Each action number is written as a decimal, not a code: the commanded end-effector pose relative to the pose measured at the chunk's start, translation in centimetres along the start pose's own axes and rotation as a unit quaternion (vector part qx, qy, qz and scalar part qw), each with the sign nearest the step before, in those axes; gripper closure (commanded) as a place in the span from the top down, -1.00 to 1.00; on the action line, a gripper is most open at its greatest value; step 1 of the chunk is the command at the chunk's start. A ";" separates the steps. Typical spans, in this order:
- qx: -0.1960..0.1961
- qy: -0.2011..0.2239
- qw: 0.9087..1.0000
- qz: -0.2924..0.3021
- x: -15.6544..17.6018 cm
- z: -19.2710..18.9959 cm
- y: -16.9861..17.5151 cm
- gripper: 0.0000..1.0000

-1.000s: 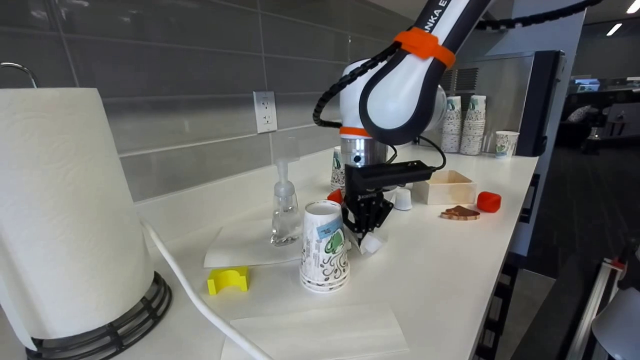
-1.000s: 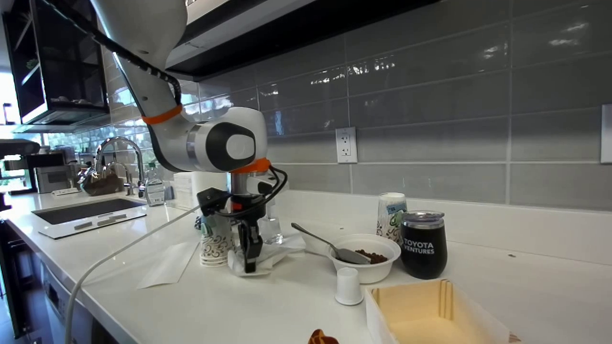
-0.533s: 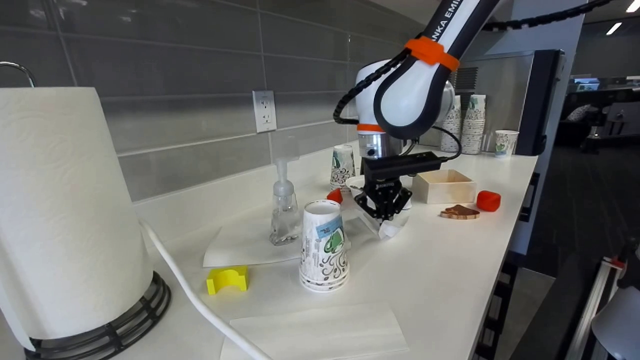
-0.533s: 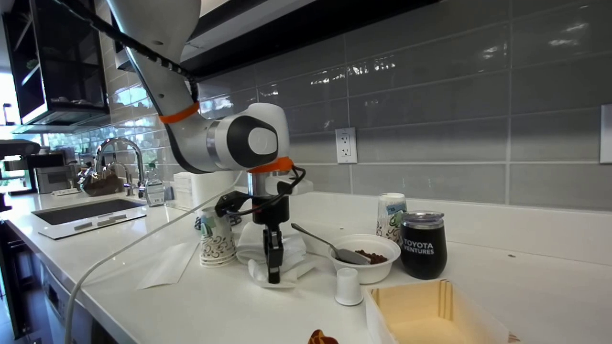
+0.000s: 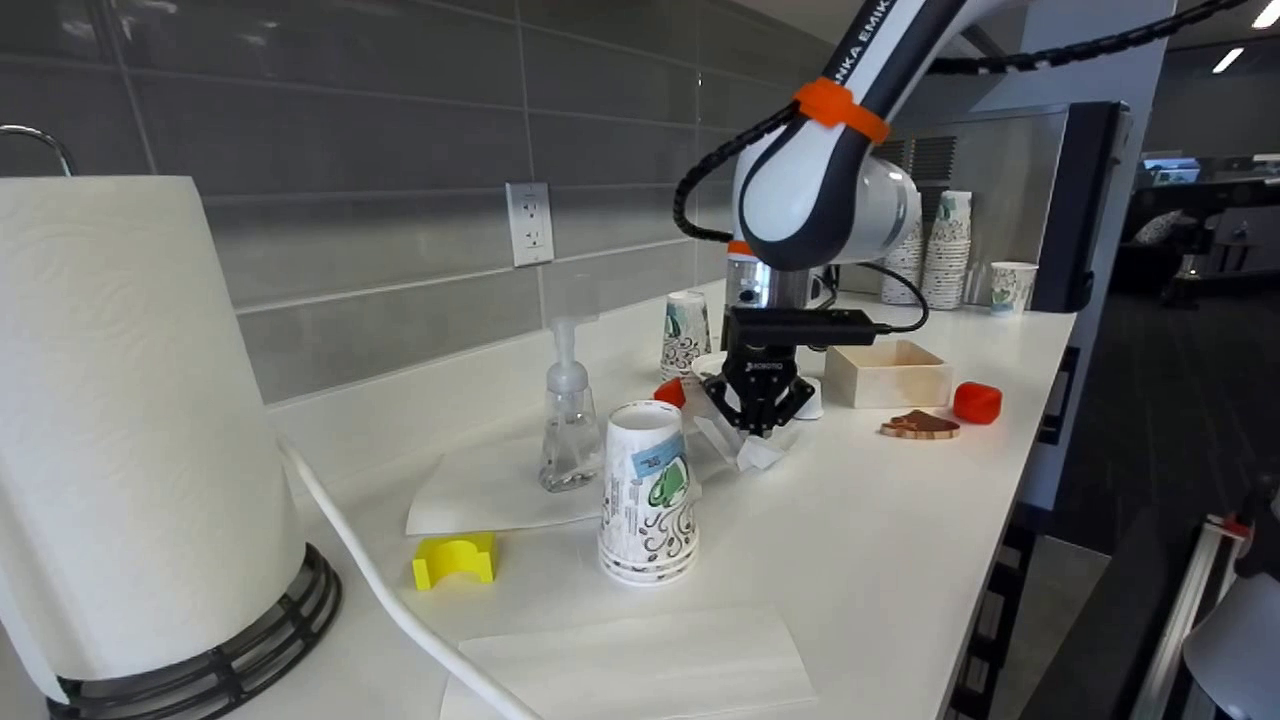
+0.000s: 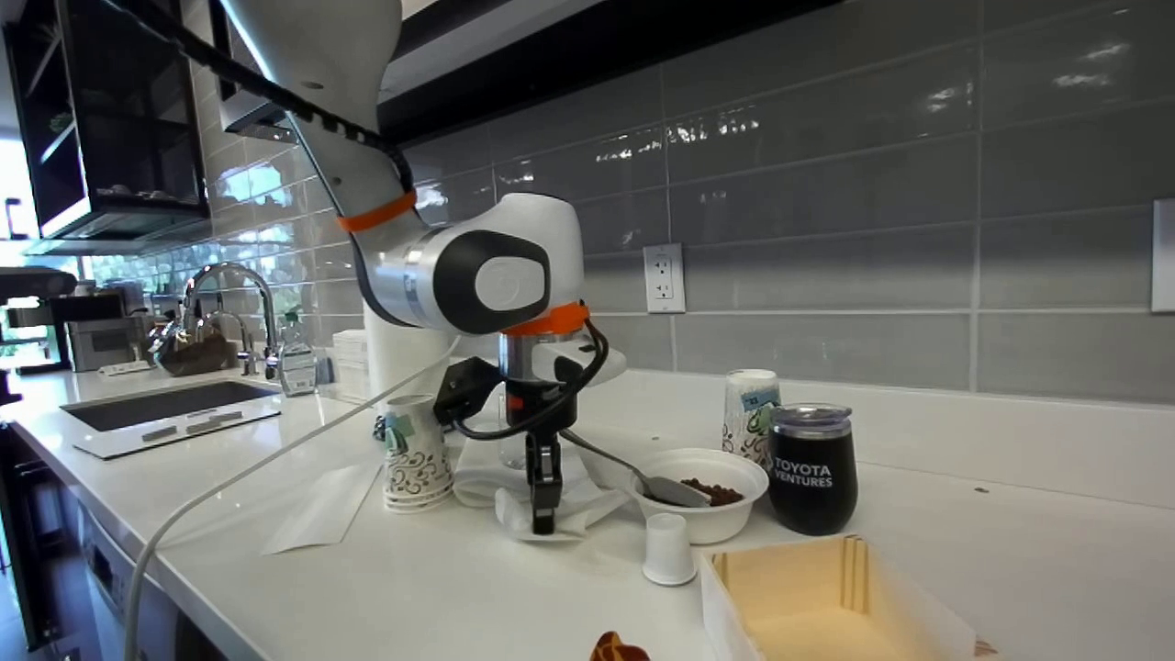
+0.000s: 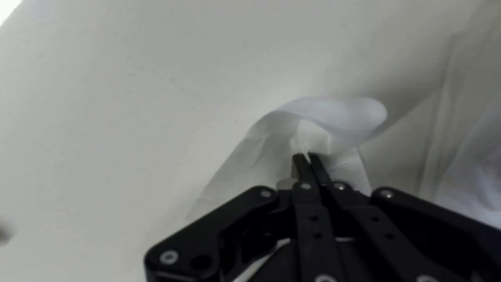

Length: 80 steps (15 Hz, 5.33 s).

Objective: Use the paper towel to clean the surface

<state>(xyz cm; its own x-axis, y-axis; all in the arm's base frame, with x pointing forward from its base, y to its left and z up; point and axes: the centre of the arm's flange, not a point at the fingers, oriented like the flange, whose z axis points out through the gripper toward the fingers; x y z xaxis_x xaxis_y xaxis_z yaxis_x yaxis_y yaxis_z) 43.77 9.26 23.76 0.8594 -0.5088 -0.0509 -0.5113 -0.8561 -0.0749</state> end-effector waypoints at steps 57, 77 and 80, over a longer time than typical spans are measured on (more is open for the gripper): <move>-0.014 -0.089 0.995 -0.041 -9.2 1.1 3.1 -0.99; -0.160 -0.114 0.980 -0.032 -8.7 0.1 8.1 -0.99; -0.121 -0.089 0.988 -0.019 -7.7 -0.4 7.6 -0.99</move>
<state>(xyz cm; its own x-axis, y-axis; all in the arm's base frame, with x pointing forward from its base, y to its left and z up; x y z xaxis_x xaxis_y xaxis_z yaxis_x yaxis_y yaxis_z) 34.26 7.23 23.19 0.8369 -0.4615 -0.2942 -0.4147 -0.8856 0.2093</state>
